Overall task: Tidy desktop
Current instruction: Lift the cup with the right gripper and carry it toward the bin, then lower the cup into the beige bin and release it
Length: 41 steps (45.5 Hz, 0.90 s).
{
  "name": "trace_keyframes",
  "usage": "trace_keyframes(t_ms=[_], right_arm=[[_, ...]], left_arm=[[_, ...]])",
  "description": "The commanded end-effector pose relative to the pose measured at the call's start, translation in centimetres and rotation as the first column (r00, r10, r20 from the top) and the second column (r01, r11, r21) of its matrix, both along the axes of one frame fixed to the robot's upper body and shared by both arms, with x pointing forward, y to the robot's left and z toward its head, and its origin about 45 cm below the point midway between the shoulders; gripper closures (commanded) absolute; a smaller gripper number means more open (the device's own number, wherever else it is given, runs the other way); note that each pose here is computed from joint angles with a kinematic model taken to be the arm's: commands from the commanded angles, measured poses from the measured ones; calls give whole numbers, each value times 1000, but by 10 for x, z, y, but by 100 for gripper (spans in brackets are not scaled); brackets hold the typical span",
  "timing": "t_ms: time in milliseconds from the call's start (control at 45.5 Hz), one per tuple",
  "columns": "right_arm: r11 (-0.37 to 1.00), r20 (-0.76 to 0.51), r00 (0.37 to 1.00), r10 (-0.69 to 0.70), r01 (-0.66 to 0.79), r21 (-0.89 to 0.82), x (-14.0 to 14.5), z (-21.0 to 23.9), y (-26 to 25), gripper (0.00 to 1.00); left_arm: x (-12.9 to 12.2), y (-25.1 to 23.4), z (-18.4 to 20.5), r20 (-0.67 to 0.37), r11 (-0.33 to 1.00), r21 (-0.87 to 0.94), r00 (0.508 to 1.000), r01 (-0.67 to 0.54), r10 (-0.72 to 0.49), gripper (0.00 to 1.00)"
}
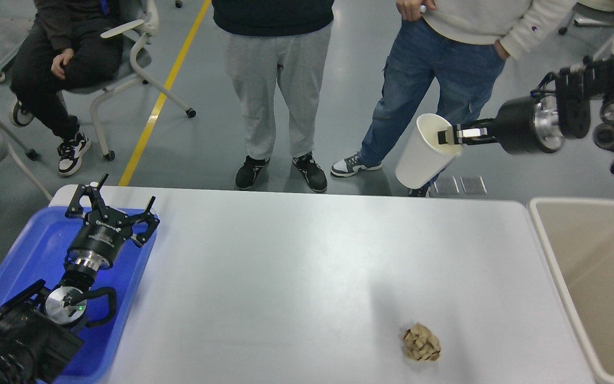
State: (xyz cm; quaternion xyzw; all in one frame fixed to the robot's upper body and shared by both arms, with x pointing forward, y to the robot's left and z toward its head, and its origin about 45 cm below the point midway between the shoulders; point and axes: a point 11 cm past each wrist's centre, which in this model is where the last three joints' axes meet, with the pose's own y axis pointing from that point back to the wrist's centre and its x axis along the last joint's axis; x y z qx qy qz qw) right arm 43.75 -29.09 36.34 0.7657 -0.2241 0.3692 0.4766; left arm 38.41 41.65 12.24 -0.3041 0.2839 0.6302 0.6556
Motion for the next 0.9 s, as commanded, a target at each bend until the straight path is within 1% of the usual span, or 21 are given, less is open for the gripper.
trace_keyframes(t_ms=[0, 110, 220, 308, 418, 484, 593, 703, 769, 879], right_arm=[[965, 12, 969, -246, 244, 101, -12, -8, -95, 100], [905, -14, 924, -383, 379, 192, -15, -18, -136, 100], [837, -37, 872, -487, 479, 263, -23, -24, -169, 100], [755, -48, 808, -587, 568, 326, -28, -26, -200, 100], [628, -114, 718, -687, 665, 404, -39, -43, -230, 100], [555, -135, 667, -733, 701, 449, -43, -47, -244, 100], [437, -198, 585, -787, 754, 491, -54, -68, -261, 100], [309, -250, 506, -826, 777, 549, -58, -83, -273, 100], [232, -287, 447, -847, 798, 556, -67, -99, -283, 100], [126, -330, 370, -869, 808, 575, -74, -119, -296, 100]], left_arm=[[0, 0, 0, -1, 1000, 0, 1000, 0, 0, 0], [0, 0, 0, -1, 1000, 0, 1000, 0, 0, 0], [0, 0, 0, 0, 1000, 0, 1000, 0, 0, 0], [0, 0, 0, 0, 1000, 0, 1000, 0, 0, 0], [0, 0, 0, 0, 1000, 0, 1000, 0, 0, 0], [0, 0, 0, 0, 1000, 0, 1000, 0, 0, 0], [0, 0, 0, -1, 1000, 0, 1000, -1, 1, 0], [0, 0, 0, 0, 1000, 0, 1000, 0, 0, 0], [0, 0, 0, 0, 1000, 0, 1000, 0, 0, 0], [0, 0, 0, 0, 1000, 0, 1000, 0, 0, 0]])
